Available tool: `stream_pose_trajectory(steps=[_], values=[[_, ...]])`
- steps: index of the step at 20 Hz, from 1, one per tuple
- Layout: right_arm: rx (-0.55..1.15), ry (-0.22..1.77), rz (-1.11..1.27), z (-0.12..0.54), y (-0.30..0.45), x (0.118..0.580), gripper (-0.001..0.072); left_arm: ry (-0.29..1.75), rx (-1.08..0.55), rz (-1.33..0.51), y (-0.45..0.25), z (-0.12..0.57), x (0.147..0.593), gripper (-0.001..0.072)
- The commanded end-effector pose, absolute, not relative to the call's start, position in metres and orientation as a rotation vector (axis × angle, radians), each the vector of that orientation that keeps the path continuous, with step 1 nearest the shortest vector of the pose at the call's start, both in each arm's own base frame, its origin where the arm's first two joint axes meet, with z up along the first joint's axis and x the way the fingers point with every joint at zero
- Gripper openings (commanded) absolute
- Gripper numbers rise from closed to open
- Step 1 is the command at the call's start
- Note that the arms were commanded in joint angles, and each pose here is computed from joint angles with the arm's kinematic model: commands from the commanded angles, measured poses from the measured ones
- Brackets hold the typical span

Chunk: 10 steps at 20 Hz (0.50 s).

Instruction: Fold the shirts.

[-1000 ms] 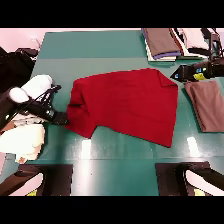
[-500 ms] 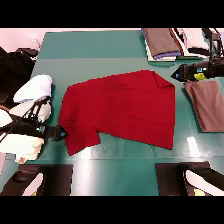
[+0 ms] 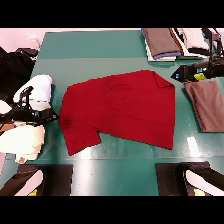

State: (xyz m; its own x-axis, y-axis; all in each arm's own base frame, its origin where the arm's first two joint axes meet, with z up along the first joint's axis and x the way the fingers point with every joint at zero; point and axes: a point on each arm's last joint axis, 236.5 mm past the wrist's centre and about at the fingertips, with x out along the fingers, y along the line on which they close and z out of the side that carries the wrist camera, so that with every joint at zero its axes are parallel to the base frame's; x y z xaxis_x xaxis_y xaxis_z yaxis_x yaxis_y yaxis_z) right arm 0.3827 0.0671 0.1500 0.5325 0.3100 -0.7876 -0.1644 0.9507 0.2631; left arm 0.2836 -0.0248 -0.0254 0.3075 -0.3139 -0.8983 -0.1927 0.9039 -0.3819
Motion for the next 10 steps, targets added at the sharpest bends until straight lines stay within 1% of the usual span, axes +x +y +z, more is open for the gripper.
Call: stream_pose_trajectory(steps=[1,4,10], values=[[0.164,0.972,0.285,0.15,0.067,0.382,0.0379,1.327,-0.517,-0.065,-0.01,-0.054,0.288,0.0599],[0.164,0.972,0.285,0.15,0.067,0.382,0.0379,1.357,-0.559,-0.132,-0.027,-0.065,0.291,0.0599],[0.163,0.993,0.29,0.147,0.068,0.378,0.0379,1.35,-0.518,-0.164,-0.054,-0.078,0.305,0.0599]])
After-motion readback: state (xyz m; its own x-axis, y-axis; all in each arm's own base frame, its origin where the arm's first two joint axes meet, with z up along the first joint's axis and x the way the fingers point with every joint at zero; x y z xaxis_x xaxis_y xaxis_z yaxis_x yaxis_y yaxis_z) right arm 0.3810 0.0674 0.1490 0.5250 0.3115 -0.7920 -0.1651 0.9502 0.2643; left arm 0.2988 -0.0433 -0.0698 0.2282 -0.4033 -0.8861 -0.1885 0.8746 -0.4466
